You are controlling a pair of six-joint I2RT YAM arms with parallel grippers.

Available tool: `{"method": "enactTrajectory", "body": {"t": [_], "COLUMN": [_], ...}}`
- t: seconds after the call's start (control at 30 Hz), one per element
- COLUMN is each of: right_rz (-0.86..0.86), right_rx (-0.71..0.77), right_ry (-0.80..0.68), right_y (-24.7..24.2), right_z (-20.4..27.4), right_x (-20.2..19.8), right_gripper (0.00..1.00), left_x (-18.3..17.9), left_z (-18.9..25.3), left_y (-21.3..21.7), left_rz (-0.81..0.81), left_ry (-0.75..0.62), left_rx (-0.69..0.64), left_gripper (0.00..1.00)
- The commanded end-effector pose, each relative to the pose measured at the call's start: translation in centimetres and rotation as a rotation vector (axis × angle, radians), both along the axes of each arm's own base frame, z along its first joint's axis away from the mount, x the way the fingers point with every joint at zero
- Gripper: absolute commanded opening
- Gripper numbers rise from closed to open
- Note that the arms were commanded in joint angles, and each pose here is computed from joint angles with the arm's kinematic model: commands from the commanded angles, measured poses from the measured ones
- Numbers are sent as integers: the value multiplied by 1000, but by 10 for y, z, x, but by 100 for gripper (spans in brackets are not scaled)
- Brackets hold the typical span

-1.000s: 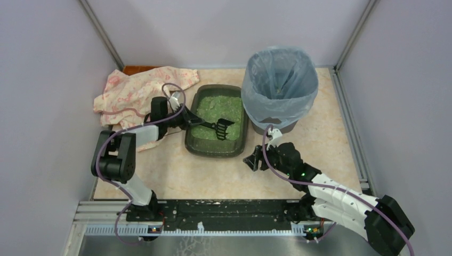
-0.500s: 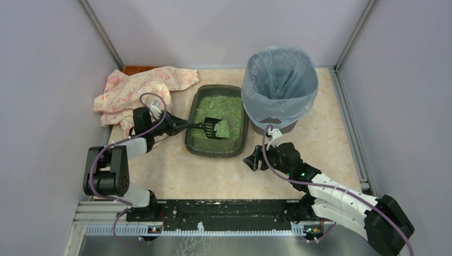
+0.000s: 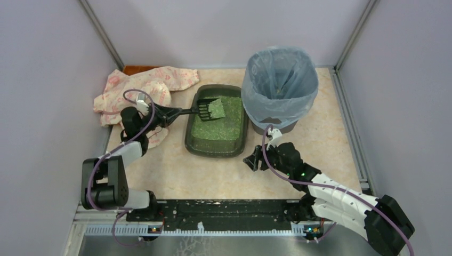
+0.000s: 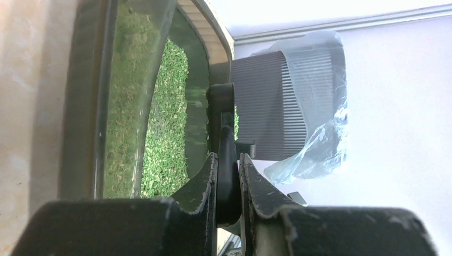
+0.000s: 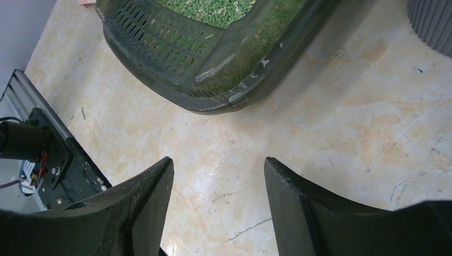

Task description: Clean the litter box

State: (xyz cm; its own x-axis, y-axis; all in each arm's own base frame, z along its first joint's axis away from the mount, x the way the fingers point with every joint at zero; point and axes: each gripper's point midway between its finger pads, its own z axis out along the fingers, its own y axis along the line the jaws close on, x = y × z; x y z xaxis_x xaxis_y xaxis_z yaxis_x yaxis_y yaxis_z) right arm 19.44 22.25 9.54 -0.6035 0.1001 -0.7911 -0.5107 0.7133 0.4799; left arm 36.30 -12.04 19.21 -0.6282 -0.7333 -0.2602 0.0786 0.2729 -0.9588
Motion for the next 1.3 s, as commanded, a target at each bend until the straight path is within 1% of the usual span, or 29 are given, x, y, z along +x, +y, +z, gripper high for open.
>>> {"method": "enactTrajectory", "body": {"t": [0.0, 0.13, 0.27, 0.37, 0.5, 0.63, 0.7, 0.77, 0.87, 0.9, 1.0, 1.13, 1.17, 1.27], "right_rz": [-1, 5, -3, 2, 7, 5, 2, -3, -1, -1, -3, -5, -8, -25], "right_rx": [38, 41, 29, 23, 39, 20, 23, 15, 11, 20, 21, 7, 16, 19], "right_ry": [-53, -54, -55, -53, -54, -49, -53, -47, -44, -46, -42, -34, -41, -46], "right_y": [4, 5, 3, 4, 6, 5, 3, 2, 3, 3, 2, 0, -1, -5], "right_z": [16, 18, 15, 16, 17, 17, 17, 15, 16, 17, 13, 14, 16, 12], "right_x": [5, 5, 6, 7, 6, 6, 6, 6, 6, 6, 4, 3, 3, 2], "right_gripper": [64, 64, 64, 64, 64, 64, 64, 64, 64, 64, 64, 64, 64, 64], "left_x": [-7, -7, -10, -11, -16, -17, -18, -20, -13, -10, -10, -8, -8, -11], "left_z": [9, 0, -4, -10, -15, -22, -23, -22, -22, -21, -25, -29, -28, -29], "left_y": [-2, 19, 12, 21, -1, 11, 0, -9, 9, 7, -13, 12, 13, -5], "left_rz": [-12, 19, 0, 26, -40, -23, -44, -58, -18, -24, -54, -8, -16, -68], "left_ry": [-50, -40, -30, -24, -17, -13, -18, -31, -38, -38, -26, -30, -33, -28], "left_rx": [-69, -58, -68, -92, -142, -185, -190, -169, -116, -94, -49, -57, -60, -66], "left_gripper": [0, 0, 0, 0, 0, 0, 0, 0, 0, 0, 0, 0, 0, 0]}}
